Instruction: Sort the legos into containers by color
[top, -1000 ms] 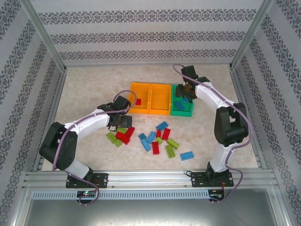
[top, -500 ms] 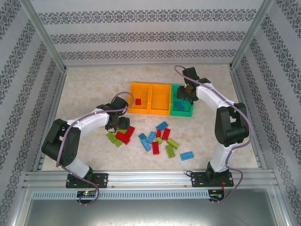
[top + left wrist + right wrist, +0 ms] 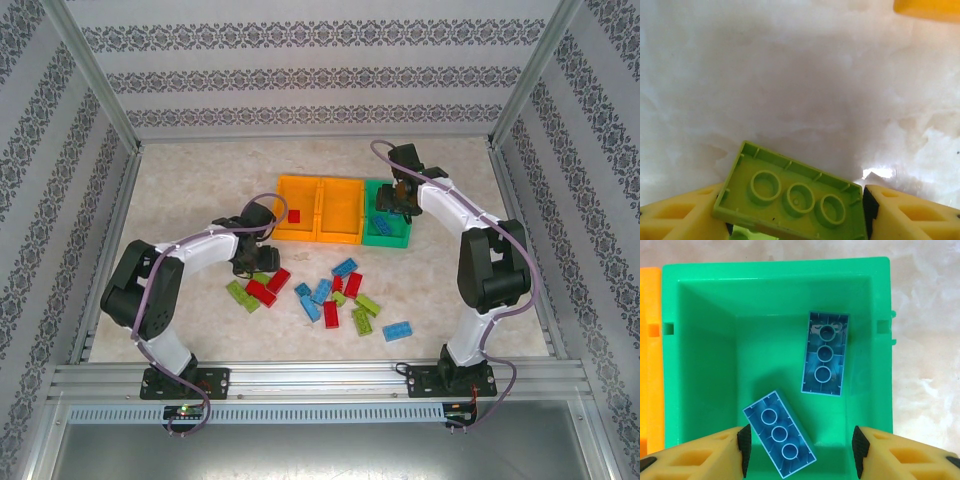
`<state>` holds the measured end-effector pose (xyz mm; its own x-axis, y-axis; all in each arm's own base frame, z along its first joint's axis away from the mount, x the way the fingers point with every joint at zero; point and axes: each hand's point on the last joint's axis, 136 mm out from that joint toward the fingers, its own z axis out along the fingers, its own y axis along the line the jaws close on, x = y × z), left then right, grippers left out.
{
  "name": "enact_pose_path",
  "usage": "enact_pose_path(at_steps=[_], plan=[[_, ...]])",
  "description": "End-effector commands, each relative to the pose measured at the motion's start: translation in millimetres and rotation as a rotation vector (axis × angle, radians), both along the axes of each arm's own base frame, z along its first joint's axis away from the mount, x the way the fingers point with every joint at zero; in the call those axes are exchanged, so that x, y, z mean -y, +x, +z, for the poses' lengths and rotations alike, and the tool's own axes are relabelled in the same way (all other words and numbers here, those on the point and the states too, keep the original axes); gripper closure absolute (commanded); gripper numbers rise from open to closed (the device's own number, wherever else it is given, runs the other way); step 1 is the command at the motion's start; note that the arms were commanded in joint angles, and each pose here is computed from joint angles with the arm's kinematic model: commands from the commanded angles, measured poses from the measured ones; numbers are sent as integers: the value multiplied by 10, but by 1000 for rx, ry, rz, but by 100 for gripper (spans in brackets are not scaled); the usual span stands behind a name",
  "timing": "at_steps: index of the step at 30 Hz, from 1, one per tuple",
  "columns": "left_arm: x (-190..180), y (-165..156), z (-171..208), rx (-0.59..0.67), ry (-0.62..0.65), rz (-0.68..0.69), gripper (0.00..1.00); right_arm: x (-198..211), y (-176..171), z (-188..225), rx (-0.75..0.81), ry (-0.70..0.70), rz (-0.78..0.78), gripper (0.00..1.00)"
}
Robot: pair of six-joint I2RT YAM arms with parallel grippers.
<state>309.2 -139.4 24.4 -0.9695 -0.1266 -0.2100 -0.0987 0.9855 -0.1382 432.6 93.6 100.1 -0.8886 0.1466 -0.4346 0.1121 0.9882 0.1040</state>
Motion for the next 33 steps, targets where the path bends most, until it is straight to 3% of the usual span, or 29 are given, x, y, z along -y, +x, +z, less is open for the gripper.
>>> enact_pose_path(at_steps=[1,8,18,24,33], plan=[[-49,114,-10,4,-5,41,36,62,-48,80,13,8,-10,42],[-50,260,-9,8,-5,30,50,93,-74,58,7,7,-17,41],[-61,336,51,27,-10,37,50,112,-106,31,1,4,-19,41],[-75,274,169,54,-16,4,38,103,-120,44,2,8,-13,41],[-8,101,361,131,4,-187,21,-24,-146,162,33,45,66,37]])
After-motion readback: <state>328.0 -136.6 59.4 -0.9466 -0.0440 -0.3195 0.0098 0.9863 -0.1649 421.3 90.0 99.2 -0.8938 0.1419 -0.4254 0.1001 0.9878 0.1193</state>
